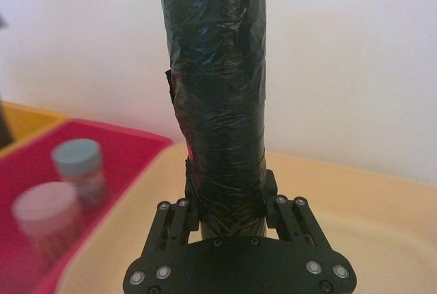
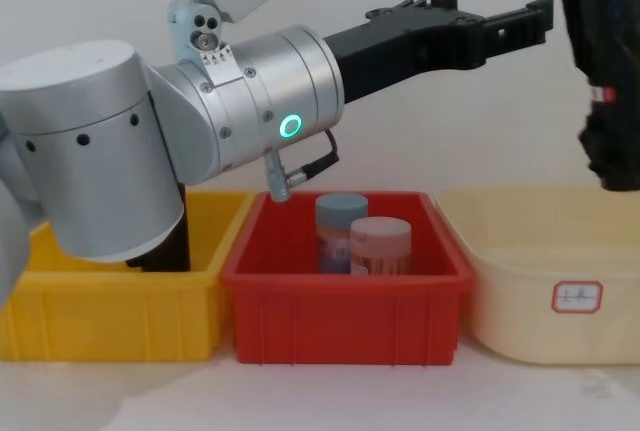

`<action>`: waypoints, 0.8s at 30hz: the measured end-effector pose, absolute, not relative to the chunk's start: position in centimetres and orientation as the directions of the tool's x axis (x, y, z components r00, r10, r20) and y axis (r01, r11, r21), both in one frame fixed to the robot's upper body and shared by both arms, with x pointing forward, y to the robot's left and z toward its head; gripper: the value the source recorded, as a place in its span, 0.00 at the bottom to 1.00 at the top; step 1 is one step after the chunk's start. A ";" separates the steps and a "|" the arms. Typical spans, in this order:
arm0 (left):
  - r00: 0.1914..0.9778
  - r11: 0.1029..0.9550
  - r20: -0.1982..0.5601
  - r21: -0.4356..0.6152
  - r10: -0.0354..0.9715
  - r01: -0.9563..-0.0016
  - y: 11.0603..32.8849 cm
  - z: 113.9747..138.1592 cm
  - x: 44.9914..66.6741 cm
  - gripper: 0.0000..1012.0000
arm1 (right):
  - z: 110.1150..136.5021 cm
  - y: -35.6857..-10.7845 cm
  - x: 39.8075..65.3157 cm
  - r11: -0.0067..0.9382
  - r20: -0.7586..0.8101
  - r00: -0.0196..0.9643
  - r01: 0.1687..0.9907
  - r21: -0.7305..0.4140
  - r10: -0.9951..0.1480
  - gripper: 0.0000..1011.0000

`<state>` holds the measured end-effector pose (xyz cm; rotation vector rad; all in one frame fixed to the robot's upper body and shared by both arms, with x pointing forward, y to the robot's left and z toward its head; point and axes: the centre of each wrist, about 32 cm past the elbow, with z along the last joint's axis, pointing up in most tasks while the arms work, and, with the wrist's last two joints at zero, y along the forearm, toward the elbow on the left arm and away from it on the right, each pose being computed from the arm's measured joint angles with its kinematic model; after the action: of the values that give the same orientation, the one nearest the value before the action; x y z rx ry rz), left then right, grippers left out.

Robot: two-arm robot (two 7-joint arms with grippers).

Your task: Pick up the garbage bag with the one hand and transfer it to the other hand.

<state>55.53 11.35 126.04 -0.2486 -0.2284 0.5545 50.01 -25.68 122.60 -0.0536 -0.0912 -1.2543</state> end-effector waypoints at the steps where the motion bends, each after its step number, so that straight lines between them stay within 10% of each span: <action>1: 0.826 0.822 0.146 -0.293 0.544 -0.489 11.3 126.0 55.5 0.99 | 122.5 -25.9 50.1 0.289 0.098 0.288 0.957 0.000 -0.953 0.50; 11: 0.826 0.822 0.146 -0.293 0.544 -0.489 11.3 126.0 55.5 0.99 | 121.9 -26.7 50.9 0.162 0.117 0.169 0.984 -0.068 -0.979 0.53; 24: 0.826 0.822 0.146 -0.293 0.544 -0.489 11.4 126.0 55.5 0.99 | 121.7 -27.0 51.2 0.081 0.169 0.094 0.993 -0.081 -0.981 0.89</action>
<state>55.53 11.35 126.04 -0.2486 -0.2285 0.5546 51.25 -27.00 121.69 -0.1921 -0.0766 -1.4780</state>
